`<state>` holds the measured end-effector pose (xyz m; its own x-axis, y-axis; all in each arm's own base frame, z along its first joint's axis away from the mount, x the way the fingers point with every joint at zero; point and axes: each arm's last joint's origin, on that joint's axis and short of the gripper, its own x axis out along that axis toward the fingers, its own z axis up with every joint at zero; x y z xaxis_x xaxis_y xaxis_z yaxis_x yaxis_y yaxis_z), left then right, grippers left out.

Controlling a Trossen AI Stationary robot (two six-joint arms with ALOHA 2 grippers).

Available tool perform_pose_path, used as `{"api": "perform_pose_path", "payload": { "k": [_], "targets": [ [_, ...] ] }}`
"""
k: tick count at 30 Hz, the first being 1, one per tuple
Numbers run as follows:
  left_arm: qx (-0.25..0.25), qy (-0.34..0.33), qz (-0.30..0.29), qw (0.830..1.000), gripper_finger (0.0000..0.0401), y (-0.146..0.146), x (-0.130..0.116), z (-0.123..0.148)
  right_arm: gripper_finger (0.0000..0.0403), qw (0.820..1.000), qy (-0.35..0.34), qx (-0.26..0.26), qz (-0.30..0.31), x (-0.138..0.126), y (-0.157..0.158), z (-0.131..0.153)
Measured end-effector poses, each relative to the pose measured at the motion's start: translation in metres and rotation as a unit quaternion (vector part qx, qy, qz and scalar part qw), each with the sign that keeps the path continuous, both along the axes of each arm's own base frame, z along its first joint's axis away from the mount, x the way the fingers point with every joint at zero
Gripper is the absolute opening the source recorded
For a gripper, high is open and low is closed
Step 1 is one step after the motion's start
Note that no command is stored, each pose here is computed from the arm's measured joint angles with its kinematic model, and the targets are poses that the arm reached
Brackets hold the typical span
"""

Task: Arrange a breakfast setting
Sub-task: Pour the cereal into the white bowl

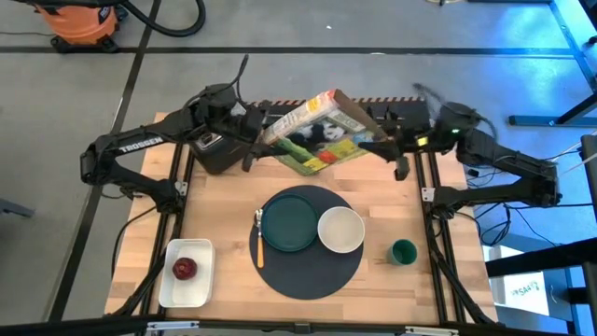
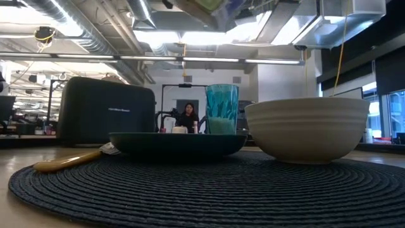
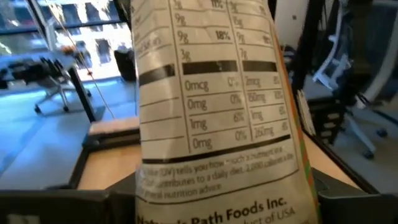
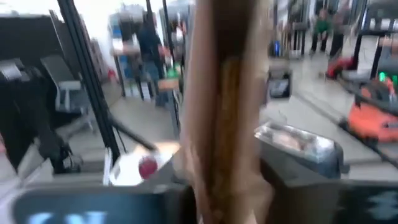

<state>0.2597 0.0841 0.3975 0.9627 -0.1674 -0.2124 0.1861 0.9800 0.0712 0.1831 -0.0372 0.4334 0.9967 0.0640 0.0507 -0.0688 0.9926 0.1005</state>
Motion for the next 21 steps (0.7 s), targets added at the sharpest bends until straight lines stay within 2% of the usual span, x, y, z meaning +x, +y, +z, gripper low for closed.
{"api": "perform_pose_path", "payload": {
  "k": [5,9,13,21],
  "targets": [
    [0.009,0.071,-0.009,0.997,0.0183,-0.012,-0.029,-0.002,0.0185,0.993,-0.112,-0.021,-0.014,-0.032,0.007,0.027],
    [-0.005,0.161,-0.027,0.987,0.0183,-0.027,-0.048,-0.013,0.0222,0.986,-0.140,-0.013,-0.090,-0.055,0.008,0.034],
    [-0.002,0.227,-0.053,0.972,0.0183,-0.046,-0.053,-0.023,0.0231,0.981,-0.132,-0.002,-0.144,-0.069,0.009,0.033],
    [0.053,0.265,-0.051,0.962,0.0184,-0.072,-0.037,-0.034,0.0225,0.985,-0.075,0.006,-0.154,-0.069,0.008,0.022]
  ]
}}
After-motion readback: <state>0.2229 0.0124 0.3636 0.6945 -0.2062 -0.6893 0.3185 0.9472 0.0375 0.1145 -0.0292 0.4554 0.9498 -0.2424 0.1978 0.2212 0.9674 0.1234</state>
